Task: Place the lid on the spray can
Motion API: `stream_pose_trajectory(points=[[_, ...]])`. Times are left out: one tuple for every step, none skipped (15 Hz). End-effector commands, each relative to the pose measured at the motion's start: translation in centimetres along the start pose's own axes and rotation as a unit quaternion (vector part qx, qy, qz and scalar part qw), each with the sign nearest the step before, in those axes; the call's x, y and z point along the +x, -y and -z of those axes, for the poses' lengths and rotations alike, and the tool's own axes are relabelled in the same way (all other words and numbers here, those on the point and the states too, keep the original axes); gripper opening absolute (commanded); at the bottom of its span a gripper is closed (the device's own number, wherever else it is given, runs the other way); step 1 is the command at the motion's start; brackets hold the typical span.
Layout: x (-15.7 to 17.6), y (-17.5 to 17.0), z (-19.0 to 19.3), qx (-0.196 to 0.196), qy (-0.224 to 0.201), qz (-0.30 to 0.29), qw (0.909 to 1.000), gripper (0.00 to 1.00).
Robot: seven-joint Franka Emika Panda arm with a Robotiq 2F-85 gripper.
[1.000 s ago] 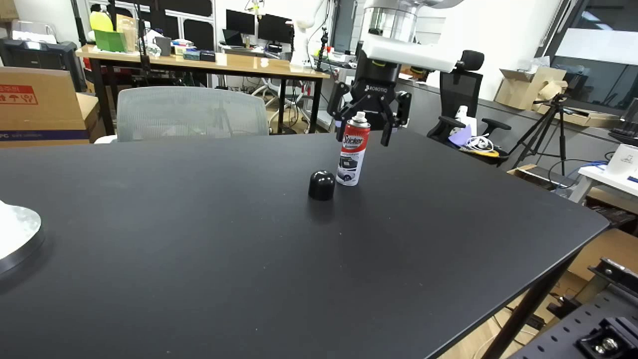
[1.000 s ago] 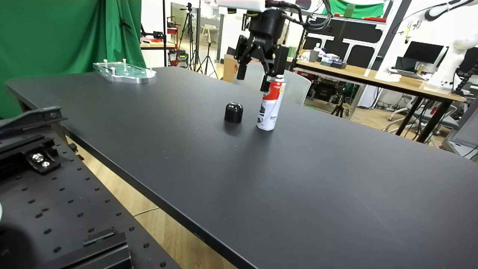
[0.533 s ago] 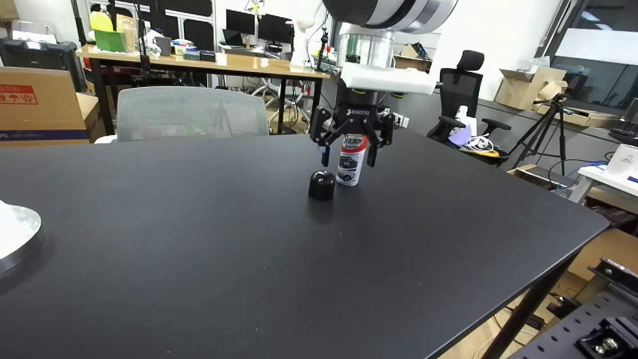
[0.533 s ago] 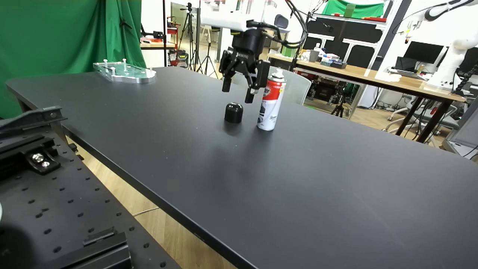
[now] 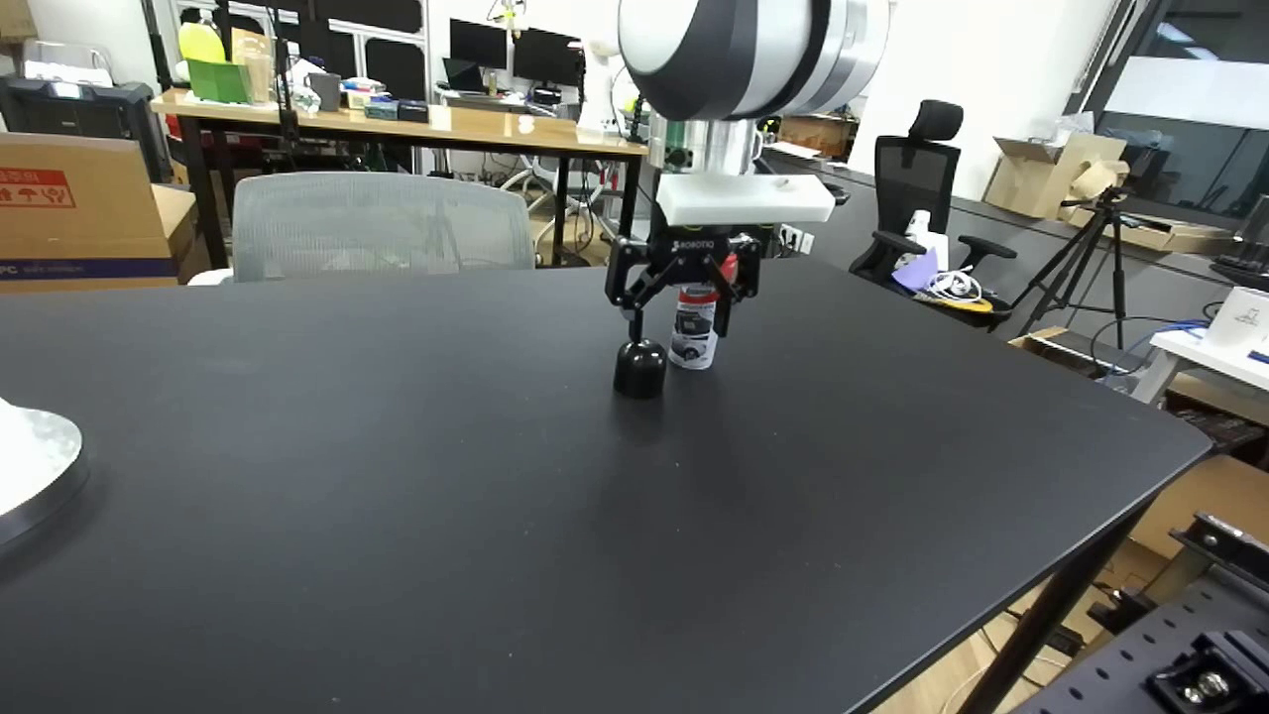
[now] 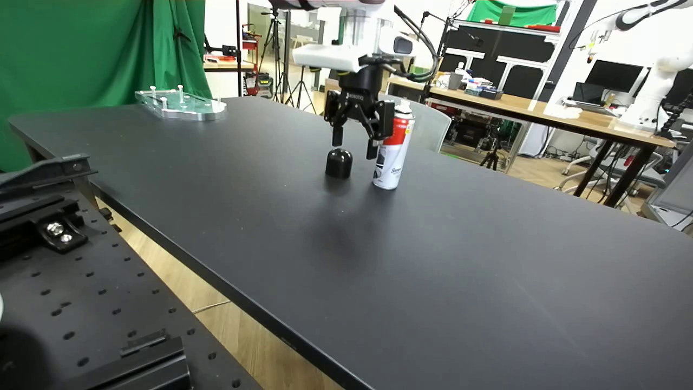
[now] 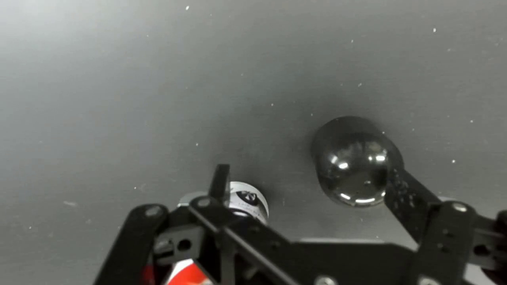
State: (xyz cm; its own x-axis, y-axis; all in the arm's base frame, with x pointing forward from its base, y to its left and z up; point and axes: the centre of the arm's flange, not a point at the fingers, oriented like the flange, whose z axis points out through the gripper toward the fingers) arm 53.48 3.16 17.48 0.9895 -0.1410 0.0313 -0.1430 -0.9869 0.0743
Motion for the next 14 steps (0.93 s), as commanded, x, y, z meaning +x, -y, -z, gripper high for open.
stream_pose_trajectory(points=[[1.7,1.1,-0.6,0.001,-0.012,-0.008,0.9999,1.00],[1.9,1.4,-0.7,0.005,-0.014,-0.006,0.9999,1.00],[2.1,1.9,-0.8,0.007,-0.015,-0.003,0.9999,1.00],[2.1,2.2,-0.8,0.009,-0.015,0.000,0.9998,1.00],[2.2,2.6,-0.9,0.010,-0.015,0.003,0.9998,1.00],[2.2,3.0,-0.9,0.013,-0.014,0.005,0.9998,1.00],[2.2,3.3,-1.0,0.015,-0.013,0.006,0.9998,1.00],[2.2,3.6,-1.1,0.018,-0.011,0.005,0.9998,1.00],[2.2,3.8,-1.2,0.021,-0.008,0.004,0.9997,1.00],[2.2,4.0,-1.4,0.024,-0.005,0.002,0.9997,1.00],[2.1,4.2,-1.5,0.027,0.001,-0.003,0.9996,1.00],[2.0,4.3,-1.5,0.031,0.003,-0.006,0.9995,0.83],[1.9,4.4,-1.6,0.034,0.005,-0.010,0.9994,0.74],[1.8,4.4,-1.5,0.036,0.007,-0.014,0.9992,0.66]])
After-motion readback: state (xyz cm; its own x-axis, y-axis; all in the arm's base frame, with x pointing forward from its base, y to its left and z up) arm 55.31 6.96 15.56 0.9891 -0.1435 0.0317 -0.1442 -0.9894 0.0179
